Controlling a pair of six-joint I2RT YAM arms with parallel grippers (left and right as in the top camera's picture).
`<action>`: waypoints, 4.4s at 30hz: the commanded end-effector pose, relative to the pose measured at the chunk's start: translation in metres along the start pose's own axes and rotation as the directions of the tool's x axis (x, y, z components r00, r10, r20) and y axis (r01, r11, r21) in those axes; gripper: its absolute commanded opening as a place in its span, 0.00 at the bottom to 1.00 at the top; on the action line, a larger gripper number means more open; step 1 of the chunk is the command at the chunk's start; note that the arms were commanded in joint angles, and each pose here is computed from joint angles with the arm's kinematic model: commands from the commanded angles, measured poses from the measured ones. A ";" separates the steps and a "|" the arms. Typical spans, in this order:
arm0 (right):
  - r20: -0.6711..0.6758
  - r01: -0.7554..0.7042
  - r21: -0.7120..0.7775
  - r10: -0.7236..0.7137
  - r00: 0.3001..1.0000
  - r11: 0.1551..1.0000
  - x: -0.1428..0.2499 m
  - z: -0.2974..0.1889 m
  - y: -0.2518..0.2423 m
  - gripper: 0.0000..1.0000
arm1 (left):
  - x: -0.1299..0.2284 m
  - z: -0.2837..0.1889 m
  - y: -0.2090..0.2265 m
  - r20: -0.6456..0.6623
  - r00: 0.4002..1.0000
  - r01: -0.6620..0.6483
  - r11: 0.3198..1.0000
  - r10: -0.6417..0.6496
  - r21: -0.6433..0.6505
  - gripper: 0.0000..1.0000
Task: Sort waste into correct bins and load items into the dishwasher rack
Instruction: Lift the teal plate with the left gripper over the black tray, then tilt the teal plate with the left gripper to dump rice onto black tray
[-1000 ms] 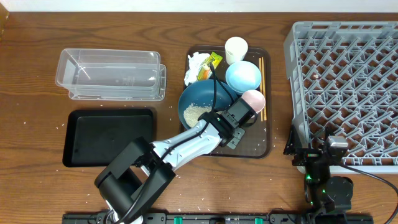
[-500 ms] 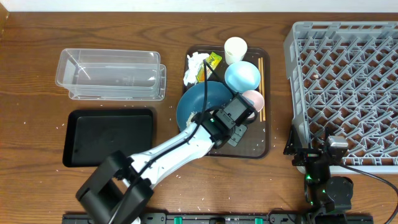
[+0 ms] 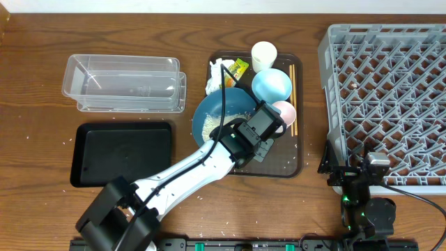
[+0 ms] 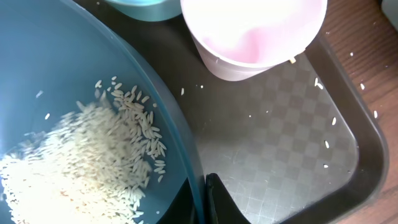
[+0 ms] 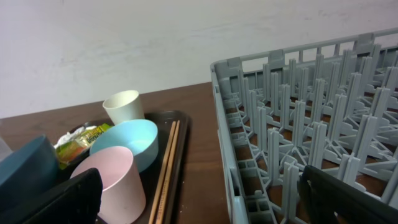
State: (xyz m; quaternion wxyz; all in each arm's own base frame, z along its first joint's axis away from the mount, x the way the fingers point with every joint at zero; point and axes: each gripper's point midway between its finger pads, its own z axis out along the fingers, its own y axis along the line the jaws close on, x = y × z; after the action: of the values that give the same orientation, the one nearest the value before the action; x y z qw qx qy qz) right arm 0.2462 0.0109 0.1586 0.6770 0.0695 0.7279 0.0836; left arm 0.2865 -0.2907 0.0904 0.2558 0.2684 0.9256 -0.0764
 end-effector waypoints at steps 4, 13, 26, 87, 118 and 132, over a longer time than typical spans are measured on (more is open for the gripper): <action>0.005 0.013 0.015 -0.013 1.000 1.000 0.000 0.000 -0.003 0.99 | -0.021 -0.033 0.011 0.105 0.994 0.020 1.000 -0.018 -0.020 0.06; 0.005 0.013 0.015 -0.013 1.000 1.000 0.000 0.000 -0.003 0.99 | -0.050 -0.085 0.083 0.259 0.915 0.329 0.944 -0.309 -0.036 0.06; 0.005 0.013 0.015 -0.013 1.000 1.000 0.000 0.000 -0.003 0.99 | -0.024 -0.115 0.181 0.242 0.710 0.678 0.735 -0.662 0.022 0.06; 0.005 0.013 0.015 -0.013 1.000 1.000 0.000 0.000 -0.003 0.99 | 0.048 -0.227 0.288 -0.101 0.122 0.762 0.028 -0.987 0.647 0.06; 0.005 0.013 0.015 -0.013 1.000 1.000 0.000 0.000 -0.003 0.99 | 0.062 -0.252 0.307 -0.089 0.091 0.654 -0.008 -0.992 0.756 0.06; 0.005 0.013 0.015 -0.013 1.000 1.000 0.000 0.000 -0.003 0.99 | 0.036 -0.271 0.274 -0.055 0.251 0.539 0.093 -0.966 0.837 0.06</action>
State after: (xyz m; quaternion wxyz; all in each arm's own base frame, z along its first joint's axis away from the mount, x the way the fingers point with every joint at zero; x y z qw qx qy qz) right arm 0.2462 0.0109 0.1586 0.6768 0.0695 0.7281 0.0836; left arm 0.2966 0.0560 0.2768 0.2561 -0.3183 0.6878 -0.6000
